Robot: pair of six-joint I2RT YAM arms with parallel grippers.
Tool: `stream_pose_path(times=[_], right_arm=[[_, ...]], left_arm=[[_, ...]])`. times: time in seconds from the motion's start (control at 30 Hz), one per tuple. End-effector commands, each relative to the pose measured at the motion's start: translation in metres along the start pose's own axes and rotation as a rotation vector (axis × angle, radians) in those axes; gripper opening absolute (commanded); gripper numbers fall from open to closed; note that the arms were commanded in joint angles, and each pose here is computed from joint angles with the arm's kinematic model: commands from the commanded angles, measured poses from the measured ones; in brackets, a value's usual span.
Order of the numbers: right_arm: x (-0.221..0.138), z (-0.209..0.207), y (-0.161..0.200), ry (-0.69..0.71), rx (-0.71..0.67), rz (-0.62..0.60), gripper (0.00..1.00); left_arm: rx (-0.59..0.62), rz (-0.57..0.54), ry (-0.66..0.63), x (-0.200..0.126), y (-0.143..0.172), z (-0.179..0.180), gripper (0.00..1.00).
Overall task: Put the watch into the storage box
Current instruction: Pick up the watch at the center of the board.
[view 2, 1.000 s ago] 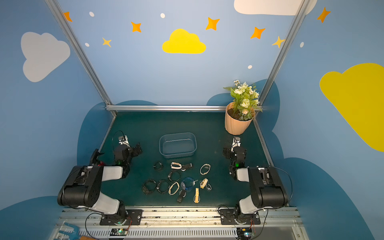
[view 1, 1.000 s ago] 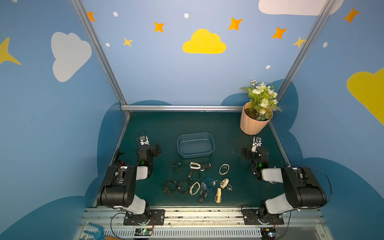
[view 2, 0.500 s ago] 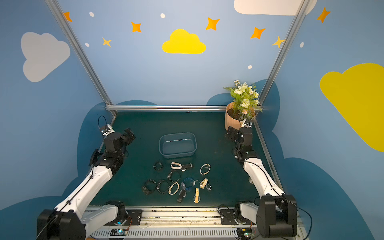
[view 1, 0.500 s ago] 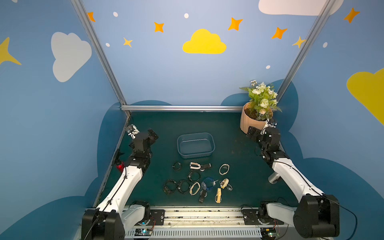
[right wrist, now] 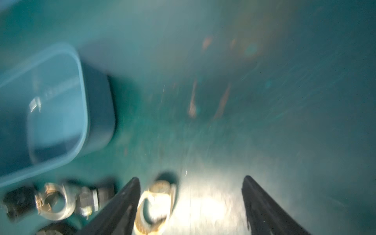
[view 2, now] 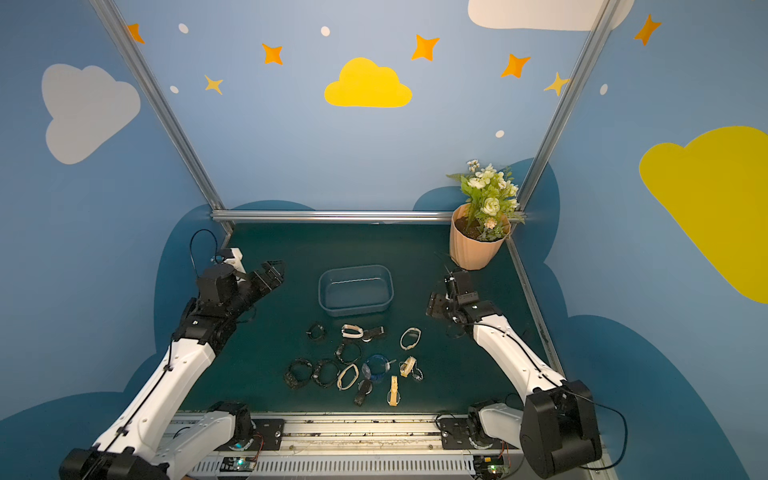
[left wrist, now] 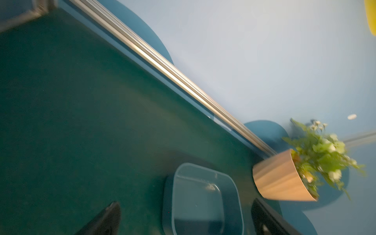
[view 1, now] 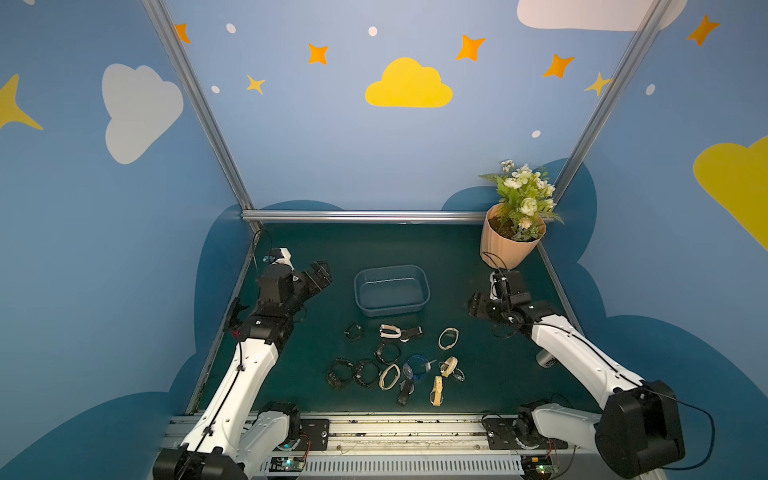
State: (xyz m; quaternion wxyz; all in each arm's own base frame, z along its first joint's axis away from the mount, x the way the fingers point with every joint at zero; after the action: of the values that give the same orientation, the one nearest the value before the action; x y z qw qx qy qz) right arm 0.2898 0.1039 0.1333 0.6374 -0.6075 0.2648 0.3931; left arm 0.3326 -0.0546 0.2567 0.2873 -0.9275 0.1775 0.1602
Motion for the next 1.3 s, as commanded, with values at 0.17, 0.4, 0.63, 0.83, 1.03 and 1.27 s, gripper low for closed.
stream_pose_path(times=[0.17, 0.4, 0.63, 0.83, 1.03, 1.27], right_arm=[[0.010, 0.032, 0.059, -0.040, 0.024, 0.163, 0.54], [0.023, 0.050, 0.076, -0.049, 0.012, 0.205, 0.44], [0.045, 0.056, 0.083, -0.033, -0.005, 0.251, 0.34], [0.060, 0.058, 0.087, -0.029, -0.001, 0.271, 0.23], [0.066, 0.061, 0.083, -0.031, -0.022, 0.270, 0.02], [0.039, 0.064, 0.047, 0.010, -0.107, 0.177, 0.00]], left_arm=[[0.078, 0.326, 0.022, 0.026, 0.050, -0.012, 1.00], [0.275, 0.336, -0.044, 0.015, 0.074, -0.009, 1.00], [0.375, 0.430, 0.026, 0.010, 0.110, -0.029, 1.00], [0.413, 0.462, 0.093, 0.007, 0.127, -0.043, 1.00], [0.452, 0.518, 0.106, 0.011, 0.138, -0.057, 1.00], [0.455, 0.552, 0.110, 0.007, 0.143, -0.056, 1.00]])
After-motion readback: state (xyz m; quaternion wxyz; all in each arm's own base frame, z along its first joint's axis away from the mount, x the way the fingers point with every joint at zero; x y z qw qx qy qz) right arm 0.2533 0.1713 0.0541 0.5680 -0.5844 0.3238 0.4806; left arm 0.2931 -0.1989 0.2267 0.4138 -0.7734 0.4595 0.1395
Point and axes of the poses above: each gripper's point midway between its finger pads, its own x axis out along the fingers, its own z axis along the line the jaws close on, y = z × x, the point moved 2 cm from there along -x, back along the fingers, and after that the axes turned 14 degrees about -x, right-handed, at the moved point
